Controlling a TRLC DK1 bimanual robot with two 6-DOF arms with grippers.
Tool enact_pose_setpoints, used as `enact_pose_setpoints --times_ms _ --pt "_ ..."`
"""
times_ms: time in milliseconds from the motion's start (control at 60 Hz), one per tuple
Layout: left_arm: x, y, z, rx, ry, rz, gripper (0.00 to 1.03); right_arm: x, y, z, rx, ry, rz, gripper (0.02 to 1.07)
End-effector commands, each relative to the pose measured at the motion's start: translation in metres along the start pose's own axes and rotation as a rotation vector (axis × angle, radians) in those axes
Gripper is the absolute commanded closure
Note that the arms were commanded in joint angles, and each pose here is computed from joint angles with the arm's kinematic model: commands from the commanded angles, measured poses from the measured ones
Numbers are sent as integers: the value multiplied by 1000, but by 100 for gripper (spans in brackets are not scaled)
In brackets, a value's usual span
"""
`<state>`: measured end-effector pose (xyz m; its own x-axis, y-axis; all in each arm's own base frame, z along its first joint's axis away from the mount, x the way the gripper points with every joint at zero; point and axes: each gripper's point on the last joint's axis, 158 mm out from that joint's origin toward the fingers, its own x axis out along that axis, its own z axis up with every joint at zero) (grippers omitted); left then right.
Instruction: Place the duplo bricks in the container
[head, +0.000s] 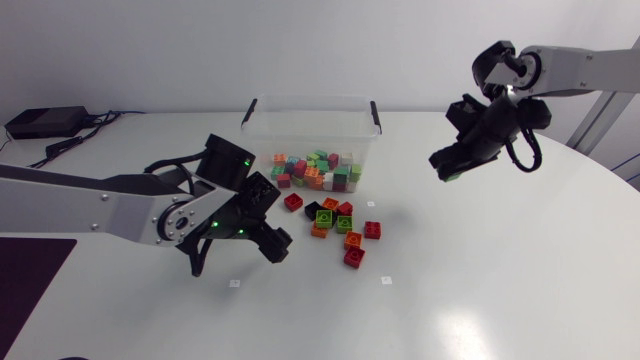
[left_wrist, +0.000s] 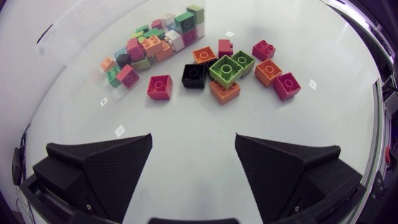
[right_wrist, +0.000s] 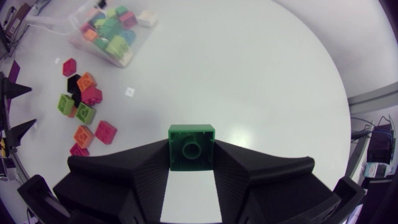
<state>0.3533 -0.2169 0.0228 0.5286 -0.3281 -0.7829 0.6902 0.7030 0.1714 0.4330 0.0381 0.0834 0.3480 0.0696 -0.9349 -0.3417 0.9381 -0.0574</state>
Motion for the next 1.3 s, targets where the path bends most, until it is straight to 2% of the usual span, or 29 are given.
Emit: enact_pose_setpoints --times_ms 0,217,283,667,950,1083,1267,1283 --pt "16 15 9 -41 -14 28 11 -20 18 13 -10 -42 19 73" --pt "51 46 13 -94 -24 67 11 -48 62 35 -71 -127 96 73" --pt "64 55 12 -114 -20 48 11 -56 72 42 -87 -154 113 73" --pt "91 57 23 -110 -60 -97 12 -84 124 77 -172 -267 198 73" --pt "112 59 27 -95 -62 -121 12 -92 146 106 -200 -347 244 73" --pt "118 54 26 -103 -63 -165 26 -89 154 119 -213 -371 260 73" --pt "117 54 29 -104 -81 -184 27 -74 159 139 -218 -390 263 73" --pt "117 54 29 -103 -82 -184 30 -72 159 141 -218 -390 263 73"
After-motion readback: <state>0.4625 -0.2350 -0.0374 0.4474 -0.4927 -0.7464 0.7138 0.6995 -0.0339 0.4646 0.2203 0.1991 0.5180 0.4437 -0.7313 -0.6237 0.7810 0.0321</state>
